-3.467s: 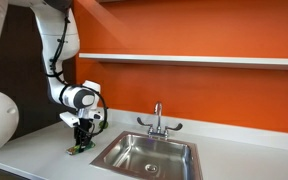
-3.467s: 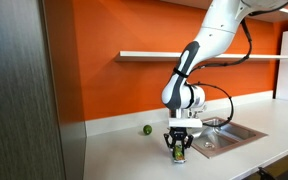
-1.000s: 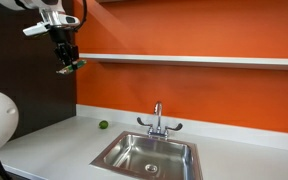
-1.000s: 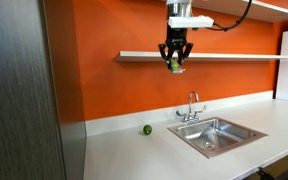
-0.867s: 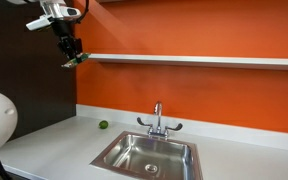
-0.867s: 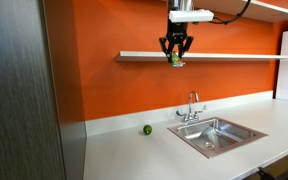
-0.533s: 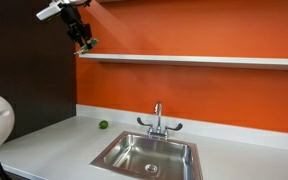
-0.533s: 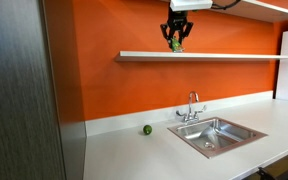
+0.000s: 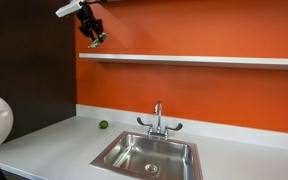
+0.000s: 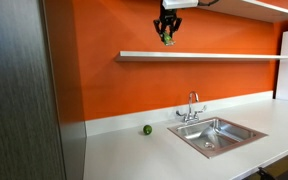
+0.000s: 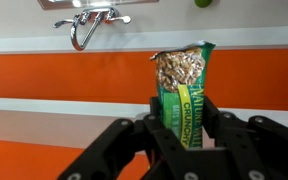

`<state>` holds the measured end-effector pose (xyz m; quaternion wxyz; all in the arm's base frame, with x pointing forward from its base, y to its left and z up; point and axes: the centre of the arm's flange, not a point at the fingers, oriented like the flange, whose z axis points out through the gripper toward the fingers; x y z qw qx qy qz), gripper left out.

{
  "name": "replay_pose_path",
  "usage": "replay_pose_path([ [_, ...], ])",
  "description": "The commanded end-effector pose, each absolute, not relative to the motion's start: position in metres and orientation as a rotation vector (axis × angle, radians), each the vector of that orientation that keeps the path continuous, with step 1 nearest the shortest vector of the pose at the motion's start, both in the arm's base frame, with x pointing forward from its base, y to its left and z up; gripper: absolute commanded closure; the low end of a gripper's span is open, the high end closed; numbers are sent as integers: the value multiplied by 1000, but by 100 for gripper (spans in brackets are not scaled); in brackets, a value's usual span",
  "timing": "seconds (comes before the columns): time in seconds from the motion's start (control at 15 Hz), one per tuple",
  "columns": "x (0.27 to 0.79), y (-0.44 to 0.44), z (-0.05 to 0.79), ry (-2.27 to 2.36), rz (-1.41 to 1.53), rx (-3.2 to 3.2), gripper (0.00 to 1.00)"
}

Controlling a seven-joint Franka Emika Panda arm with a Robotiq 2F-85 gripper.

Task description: Pick up one object from the counter and put it on the shelf

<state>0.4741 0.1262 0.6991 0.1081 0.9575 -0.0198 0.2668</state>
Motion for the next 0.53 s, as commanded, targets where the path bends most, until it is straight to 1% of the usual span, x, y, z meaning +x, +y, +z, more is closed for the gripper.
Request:
replay_pose_path([
  [0.0,530,127,719,20,771,2815,82],
  [0.47,585,128,722,68,748,2842,82],
])
